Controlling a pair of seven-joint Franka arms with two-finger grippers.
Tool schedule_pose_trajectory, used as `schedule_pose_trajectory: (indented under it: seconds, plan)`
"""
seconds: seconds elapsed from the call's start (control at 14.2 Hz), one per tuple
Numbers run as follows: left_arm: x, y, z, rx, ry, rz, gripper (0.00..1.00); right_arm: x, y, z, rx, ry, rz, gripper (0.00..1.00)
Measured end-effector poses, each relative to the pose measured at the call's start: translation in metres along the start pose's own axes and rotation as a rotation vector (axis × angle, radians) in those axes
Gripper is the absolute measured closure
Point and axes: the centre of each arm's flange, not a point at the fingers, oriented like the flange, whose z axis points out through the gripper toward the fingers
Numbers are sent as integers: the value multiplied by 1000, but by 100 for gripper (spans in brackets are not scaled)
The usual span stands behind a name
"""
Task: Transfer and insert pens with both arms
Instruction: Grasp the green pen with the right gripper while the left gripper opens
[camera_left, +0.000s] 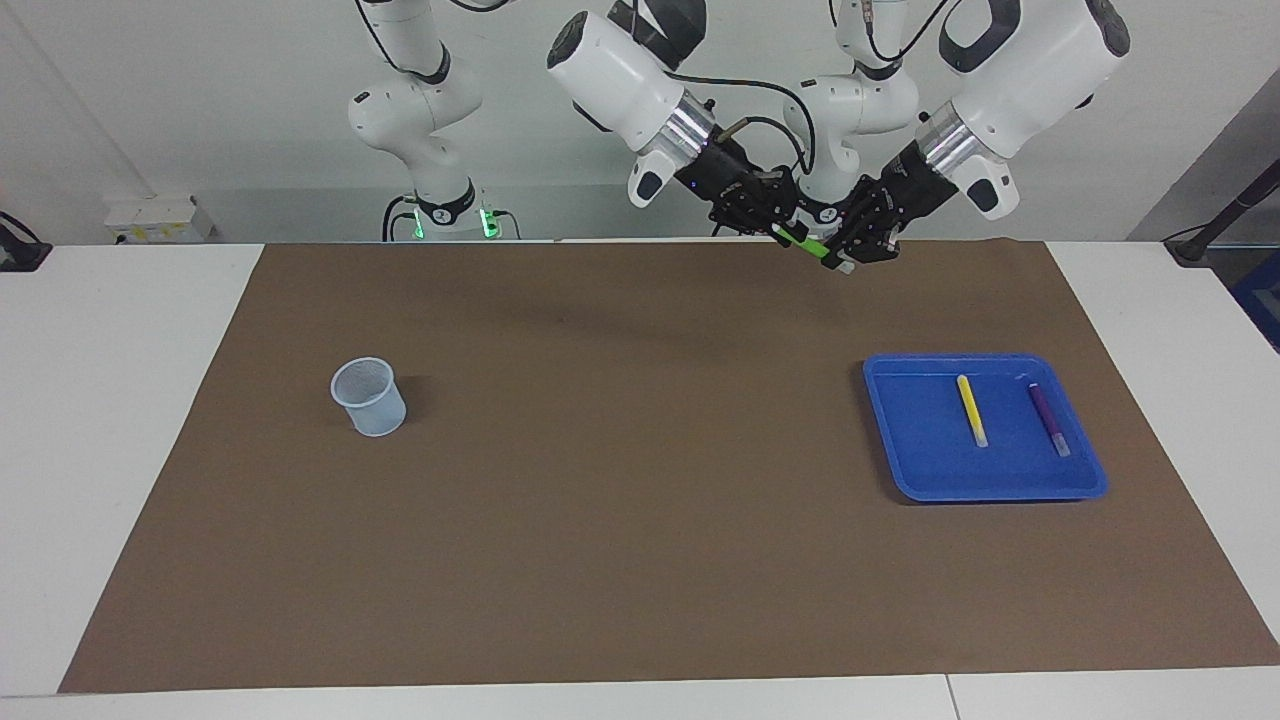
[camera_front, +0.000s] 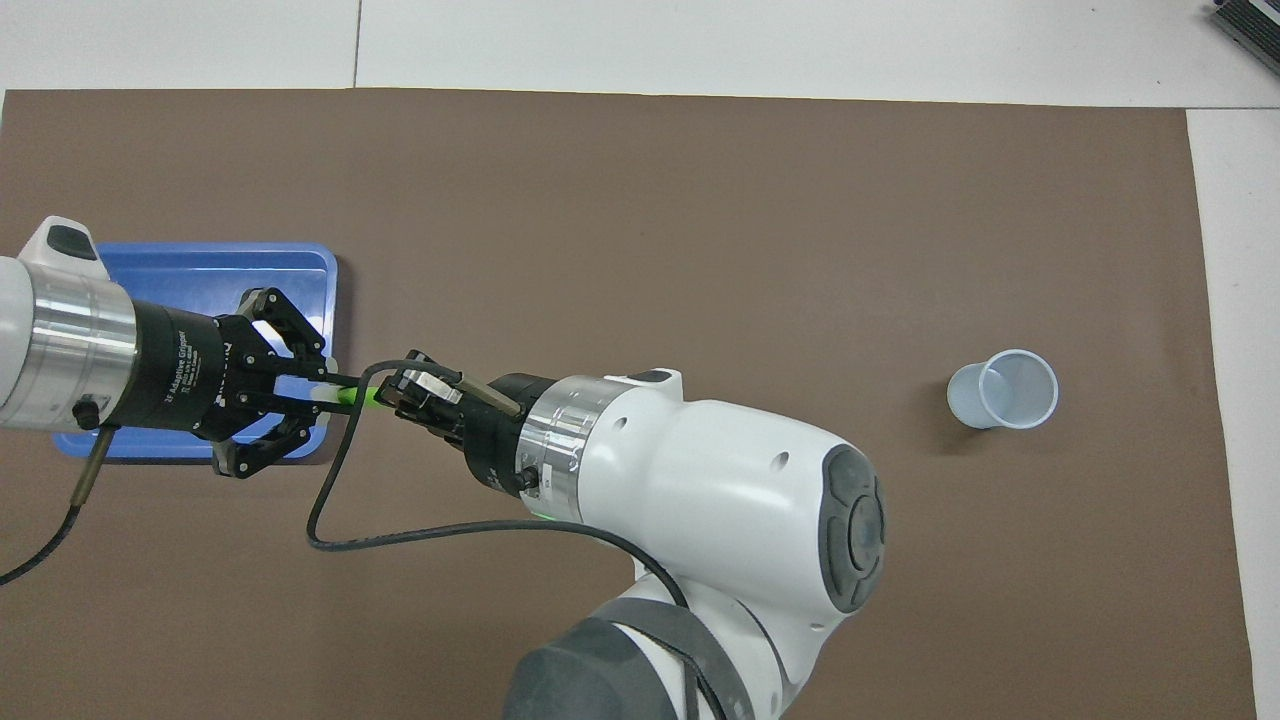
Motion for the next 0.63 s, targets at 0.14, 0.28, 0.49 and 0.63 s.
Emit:
schedule_pose_trajectory:
  seconds: [0.14, 0.28, 0.49, 0.63]
  plan:
    - [0, 0, 0, 0, 0, -1, 83, 0, 0, 0, 0, 0, 0, 82]
    - [0, 0, 0, 0, 0, -1, 82, 0, 0, 0, 0, 0, 0, 82]
    - [0, 0, 0, -1, 0, -1, 73, 0, 0, 0, 0, 0, 0, 82]
    - [1, 0, 0, -3, 0, -1, 50, 1, 0, 0, -1, 1, 1, 82]
